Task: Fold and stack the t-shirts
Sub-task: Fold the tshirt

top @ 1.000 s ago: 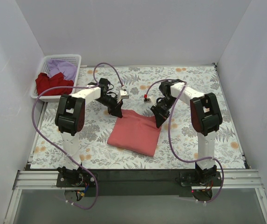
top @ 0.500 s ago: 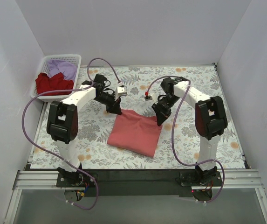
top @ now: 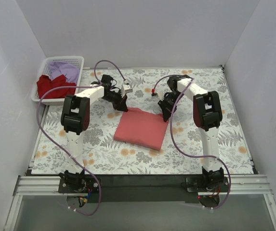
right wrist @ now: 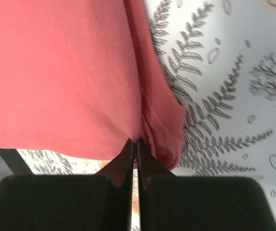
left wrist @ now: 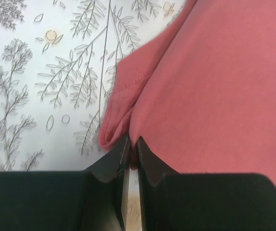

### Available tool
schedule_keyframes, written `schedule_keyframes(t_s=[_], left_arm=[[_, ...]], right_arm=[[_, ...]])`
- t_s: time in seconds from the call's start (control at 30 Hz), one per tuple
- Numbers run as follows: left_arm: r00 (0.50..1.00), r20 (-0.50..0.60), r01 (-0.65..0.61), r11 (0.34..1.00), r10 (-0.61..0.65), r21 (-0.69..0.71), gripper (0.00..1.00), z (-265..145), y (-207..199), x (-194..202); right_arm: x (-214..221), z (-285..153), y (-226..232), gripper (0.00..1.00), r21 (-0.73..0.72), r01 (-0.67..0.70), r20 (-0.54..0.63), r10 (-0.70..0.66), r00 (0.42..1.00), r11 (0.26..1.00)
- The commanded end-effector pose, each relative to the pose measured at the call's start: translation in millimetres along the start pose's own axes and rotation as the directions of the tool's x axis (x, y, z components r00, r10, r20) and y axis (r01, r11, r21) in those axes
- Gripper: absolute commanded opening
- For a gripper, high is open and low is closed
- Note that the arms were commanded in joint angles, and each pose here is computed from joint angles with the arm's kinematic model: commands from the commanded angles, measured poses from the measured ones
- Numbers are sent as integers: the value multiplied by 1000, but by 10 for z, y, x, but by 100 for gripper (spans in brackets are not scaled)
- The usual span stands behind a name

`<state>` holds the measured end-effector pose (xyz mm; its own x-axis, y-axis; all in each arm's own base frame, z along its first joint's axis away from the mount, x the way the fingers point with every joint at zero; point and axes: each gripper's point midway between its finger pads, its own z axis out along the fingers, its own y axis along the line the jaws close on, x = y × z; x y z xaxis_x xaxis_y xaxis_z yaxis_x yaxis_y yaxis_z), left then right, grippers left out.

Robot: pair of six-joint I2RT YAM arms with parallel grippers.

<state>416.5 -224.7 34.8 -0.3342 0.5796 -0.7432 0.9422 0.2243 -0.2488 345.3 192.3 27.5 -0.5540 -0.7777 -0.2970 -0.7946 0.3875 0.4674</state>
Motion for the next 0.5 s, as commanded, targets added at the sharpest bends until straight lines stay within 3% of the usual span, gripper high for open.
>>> schedule_keyframes(t_s=[0.0, 0.2, 0.47], left_arm=[[1000, 26, -2, 999, 3, -49, 0, 18, 243, -129], [999, -1, 48, 999, -48, -13, 0, 30, 20, -3], [986, 49, 158, 987, -157, -27, 0, -106, -91, -246]], right_arm=[[39, 12, -255, 1, 64, 10, -23, -9, 1000, 998], [-3, -16, -396, 1, 112, 30, -22, -28, 999, 993], [-139, -231, -678, 1, 281, 90, -11, -91, 996, 955]])
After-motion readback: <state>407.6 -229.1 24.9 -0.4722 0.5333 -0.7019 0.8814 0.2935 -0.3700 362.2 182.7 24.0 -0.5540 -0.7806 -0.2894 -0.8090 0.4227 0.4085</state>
